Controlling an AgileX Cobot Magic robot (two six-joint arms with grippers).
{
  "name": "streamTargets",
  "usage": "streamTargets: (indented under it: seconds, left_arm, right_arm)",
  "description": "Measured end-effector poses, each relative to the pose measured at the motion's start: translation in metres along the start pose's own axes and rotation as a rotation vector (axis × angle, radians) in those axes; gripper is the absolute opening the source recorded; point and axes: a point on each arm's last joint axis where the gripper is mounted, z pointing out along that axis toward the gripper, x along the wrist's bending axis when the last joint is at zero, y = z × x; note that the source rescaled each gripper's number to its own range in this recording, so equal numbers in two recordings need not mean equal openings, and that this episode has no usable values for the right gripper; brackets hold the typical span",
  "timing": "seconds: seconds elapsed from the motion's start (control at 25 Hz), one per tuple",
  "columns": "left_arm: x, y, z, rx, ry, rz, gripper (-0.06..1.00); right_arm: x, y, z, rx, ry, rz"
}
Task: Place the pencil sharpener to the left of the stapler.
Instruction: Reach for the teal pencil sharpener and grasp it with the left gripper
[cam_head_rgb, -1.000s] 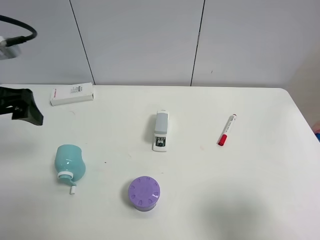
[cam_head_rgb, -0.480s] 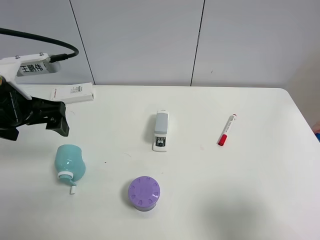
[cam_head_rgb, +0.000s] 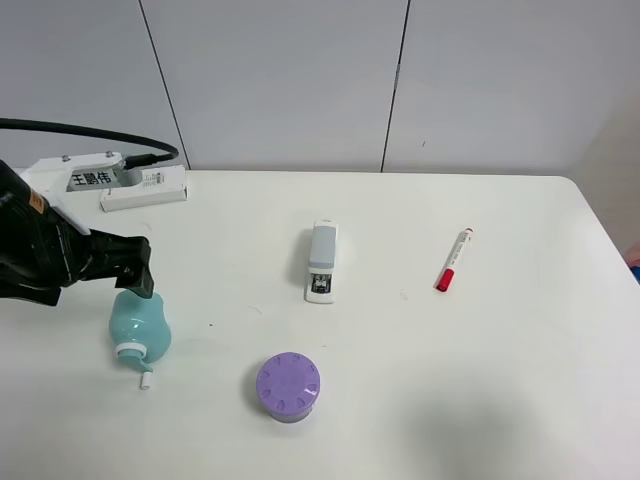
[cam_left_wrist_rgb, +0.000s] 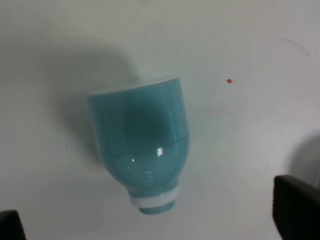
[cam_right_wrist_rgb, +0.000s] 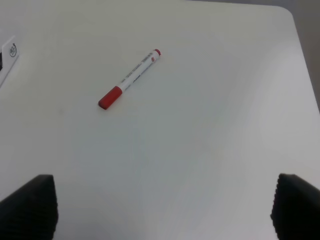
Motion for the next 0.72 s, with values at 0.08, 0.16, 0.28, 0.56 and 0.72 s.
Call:
streamTargets:
  seconds: [0.08,0.16,0.28,0.56,0.72]
  left_arm:
    - [0.0,0.001,0.005,0.013,0.006,-0.002,1.0]
    - [-0.001,0.002,0.012,0.034,0.013,-0.003,1.0]
    - [-0.002,0.004,0.023,0.054,0.022,-0.003,1.0]
    - [-0.004,0.007,0.043,0.089,0.037,-0.012,1.0]
    - [-0.004,0.009,0.05,0.095,0.039,-0.018,1.0]
  right_arm:
    - [0.0,0.0,0.0,0.0,0.0,0.0]
    - [0.0,0.0,0.0,0.0,0.0,0.0]
    - [0.0,0.0,0.0,0.0,0.0,0.0]
    - [0.0,0.0,0.0,0.0,0.0,0.0]
    - [0.0,0.0,0.0,0.0,0.0,0.0]
